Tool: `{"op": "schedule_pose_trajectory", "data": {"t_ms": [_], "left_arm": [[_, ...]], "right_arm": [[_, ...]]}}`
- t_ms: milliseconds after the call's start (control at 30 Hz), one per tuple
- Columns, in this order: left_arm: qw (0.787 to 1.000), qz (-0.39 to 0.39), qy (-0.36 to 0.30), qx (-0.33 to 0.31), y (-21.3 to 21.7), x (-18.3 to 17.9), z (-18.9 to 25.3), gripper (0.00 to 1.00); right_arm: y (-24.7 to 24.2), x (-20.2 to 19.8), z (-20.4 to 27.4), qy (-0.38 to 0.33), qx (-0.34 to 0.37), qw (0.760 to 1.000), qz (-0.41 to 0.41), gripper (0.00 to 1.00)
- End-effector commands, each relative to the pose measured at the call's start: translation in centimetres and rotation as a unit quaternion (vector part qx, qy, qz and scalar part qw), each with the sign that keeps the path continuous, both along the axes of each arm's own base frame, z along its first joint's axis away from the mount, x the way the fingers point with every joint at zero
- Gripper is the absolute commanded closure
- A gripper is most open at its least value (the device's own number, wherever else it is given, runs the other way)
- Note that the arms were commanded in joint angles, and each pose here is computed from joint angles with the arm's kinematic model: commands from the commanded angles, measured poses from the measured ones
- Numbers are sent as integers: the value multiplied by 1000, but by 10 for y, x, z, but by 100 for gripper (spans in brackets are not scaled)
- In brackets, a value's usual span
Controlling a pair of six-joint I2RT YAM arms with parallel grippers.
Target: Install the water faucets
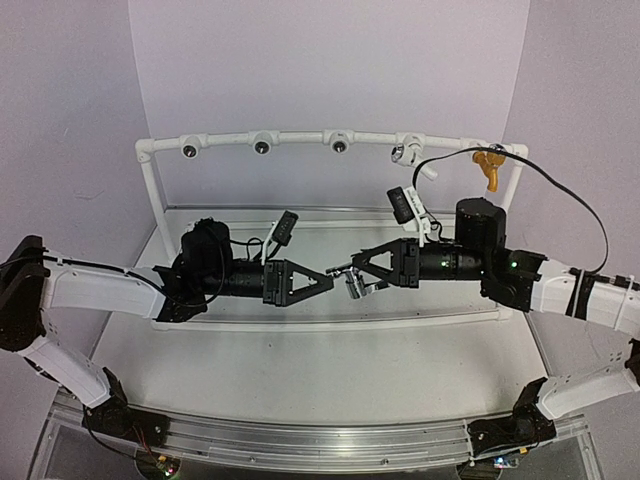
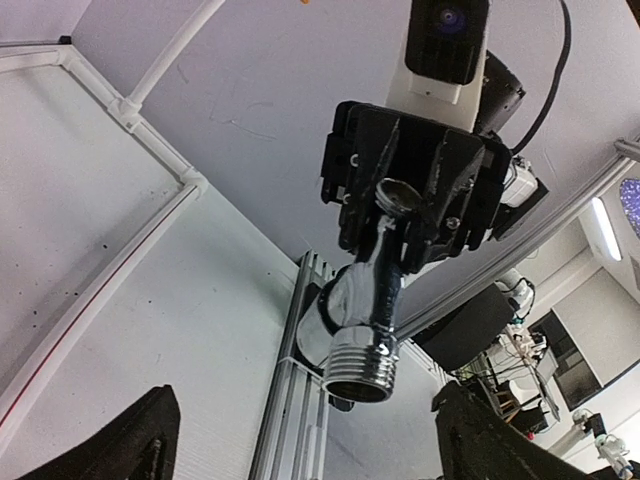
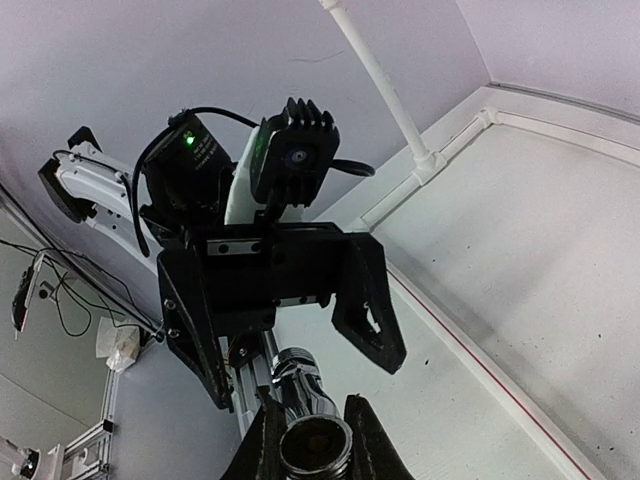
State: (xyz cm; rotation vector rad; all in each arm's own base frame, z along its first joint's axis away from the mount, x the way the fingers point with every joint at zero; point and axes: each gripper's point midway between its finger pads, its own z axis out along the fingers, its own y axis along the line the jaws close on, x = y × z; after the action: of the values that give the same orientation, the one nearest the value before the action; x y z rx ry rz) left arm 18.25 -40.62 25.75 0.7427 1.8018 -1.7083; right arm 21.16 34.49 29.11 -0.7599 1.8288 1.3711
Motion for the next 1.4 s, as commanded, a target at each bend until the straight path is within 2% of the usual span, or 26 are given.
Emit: {"op": "schedule_pose_trajectory", "data": {"t_ms": [0, 200, 467, 633, 700, 800, 833, 867, 900, 1033, 1233, 1367], "left_arm": [[995, -35, -37, -82, -6, -12, 52, 15], [996, -30, -32, -82, -9, -8, 51, 30], [996, -29, -29, -82, -13, -5, 51, 65], [996, -14, -32, -84, -11, 0, 52, 90], [996, -10, -33, -84, -10, 1, 53, 97], [996, -5, -38, -86, -6, 4, 54, 100], [995, -4, -40, -86, -4, 5, 54, 100], [995, -4, -43, -85, -3, 6, 54, 100], [995, -5, -45, -84, -1, 6, 53, 100], [995, -24, -56, -74, 2, 4, 51, 100], [996, -41, -68, -41, -1, 2, 43, 100], [996, -46, -68, -36, -1, 0, 42, 100]], "right_arm": [[0, 4, 24, -24, 52, 998, -16, 100], [3, 4, 21, -18, 60, 998, -13, 100], [4, 5, 23, -18, 66, 998, -12, 100], [6, 1, 16, -22, 56, 998, 6, 99], [4, 2, 11, -29, 44, 999, 1, 93], [-2, 6, 4, -43, 21, 999, -22, 40], [-5, 9, 2, -49, 12, 998, -31, 19], [-8, 12, 1, -56, 0, 997, -45, 6], [-12, 15, -1, -71, -12, 996, -56, 2], [-21, 17, 1, -90, -31, 993, -74, 2], [0, 4, 0, -50, -61, 997, 8, 2], [5, -1, -11, -33, -65, 997, 32, 3]]}}
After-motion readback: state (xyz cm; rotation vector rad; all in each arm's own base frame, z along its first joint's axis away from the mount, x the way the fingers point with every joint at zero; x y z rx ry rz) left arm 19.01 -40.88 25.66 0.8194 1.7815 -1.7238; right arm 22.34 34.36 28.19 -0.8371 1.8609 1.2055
